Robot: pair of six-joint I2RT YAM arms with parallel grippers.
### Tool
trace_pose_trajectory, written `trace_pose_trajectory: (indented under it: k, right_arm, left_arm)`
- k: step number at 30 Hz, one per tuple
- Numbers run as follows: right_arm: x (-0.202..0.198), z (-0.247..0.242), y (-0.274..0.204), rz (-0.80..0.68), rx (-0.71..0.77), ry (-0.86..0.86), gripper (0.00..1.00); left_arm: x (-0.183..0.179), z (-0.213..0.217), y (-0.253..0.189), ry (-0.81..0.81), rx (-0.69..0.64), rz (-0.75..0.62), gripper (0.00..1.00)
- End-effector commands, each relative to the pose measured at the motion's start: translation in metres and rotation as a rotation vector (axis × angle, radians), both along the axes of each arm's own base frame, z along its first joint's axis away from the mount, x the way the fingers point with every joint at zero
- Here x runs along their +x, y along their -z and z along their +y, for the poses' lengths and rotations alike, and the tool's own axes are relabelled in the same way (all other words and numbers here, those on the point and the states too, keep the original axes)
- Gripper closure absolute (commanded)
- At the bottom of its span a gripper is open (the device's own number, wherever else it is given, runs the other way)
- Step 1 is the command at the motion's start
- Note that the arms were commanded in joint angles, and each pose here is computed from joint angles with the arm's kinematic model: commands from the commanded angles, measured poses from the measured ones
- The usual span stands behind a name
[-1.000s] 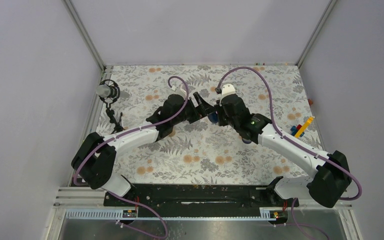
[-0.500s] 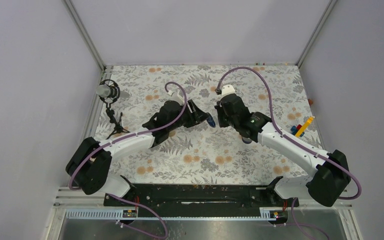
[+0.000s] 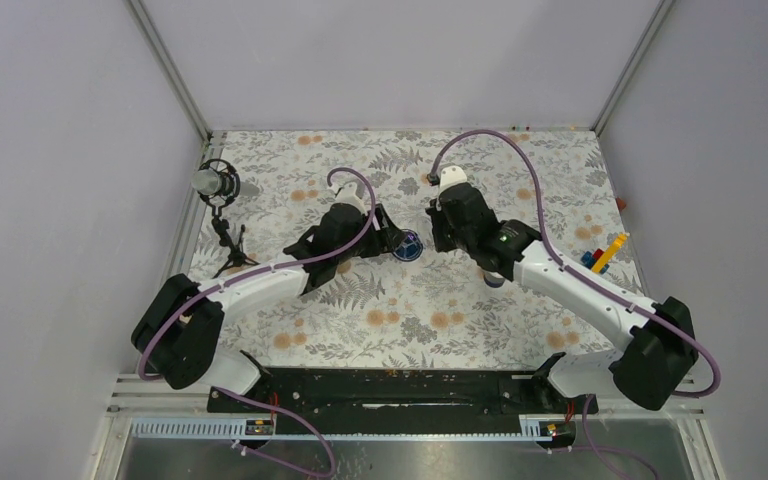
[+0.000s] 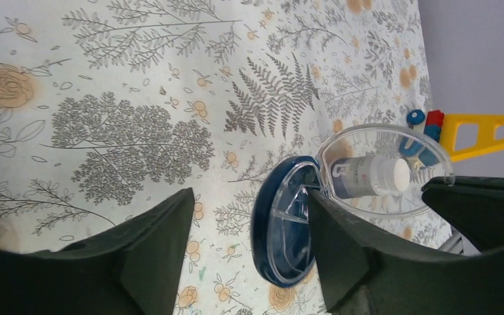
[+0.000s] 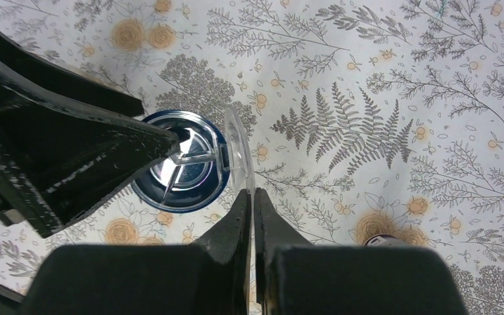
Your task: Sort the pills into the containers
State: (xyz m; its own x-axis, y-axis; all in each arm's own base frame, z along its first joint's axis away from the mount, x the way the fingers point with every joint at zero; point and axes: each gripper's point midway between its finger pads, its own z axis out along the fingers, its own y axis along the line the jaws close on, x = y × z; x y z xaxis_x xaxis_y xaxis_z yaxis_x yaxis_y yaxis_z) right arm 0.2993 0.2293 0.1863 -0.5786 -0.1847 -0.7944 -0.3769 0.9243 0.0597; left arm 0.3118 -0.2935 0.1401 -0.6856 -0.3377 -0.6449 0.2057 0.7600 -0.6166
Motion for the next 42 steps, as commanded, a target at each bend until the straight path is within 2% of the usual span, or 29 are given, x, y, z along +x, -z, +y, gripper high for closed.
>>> trace_pose_trajectory:
  k: [1,8,14,18,23,30,35,42]
  right_arm:
    - [0.009,0.002,0.005,0.012,-0.028,-0.014,1.00]
    - [0.034,-0.022,0.049,0.079,-0.122,0.158,1.00]
    - [0.036,-0.027,0.079,0.115,-0.187,0.181,1.00]
    - [0.039,-0.033,0.084,0.081,-0.240,0.163,1.00]
    - [0.056,-0.024,0.071,-0.002,-0.279,0.066,0.98]
    - [0.054,0.024,0.071,0.027,-0.289,-0.310,0.93]
    - [0.057,0.040,0.064,0.054,-0.288,-0.398,0.89]
    - [0.076,0.040,0.067,0.046,-0.362,-0.423,0.88]
  left_arm:
    - [0.014,0.012,-0.014,-0.078,0.024,-0.072,0.32]
    - [0.026,0.030,-0.038,-0.145,0.151,-0.132,0.27]
    - [0.015,0.039,-0.062,-0.139,0.179,-0.137,0.27]
    - [0.008,0.044,-0.061,-0.127,0.204,-0.123,0.27]
    - [0.001,0.056,-0.056,-0.102,0.283,-0.118,0.27]
    - [-0.010,0.067,-0.056,-0.096,0.261,-0.122,0.27]
    - [-0.013,0.071,-0.058,-0.108,0.228,-0.138,0.27]
    - [-0.012,0.078,-0.045,-0.093,0.217,-0.133,0.27]
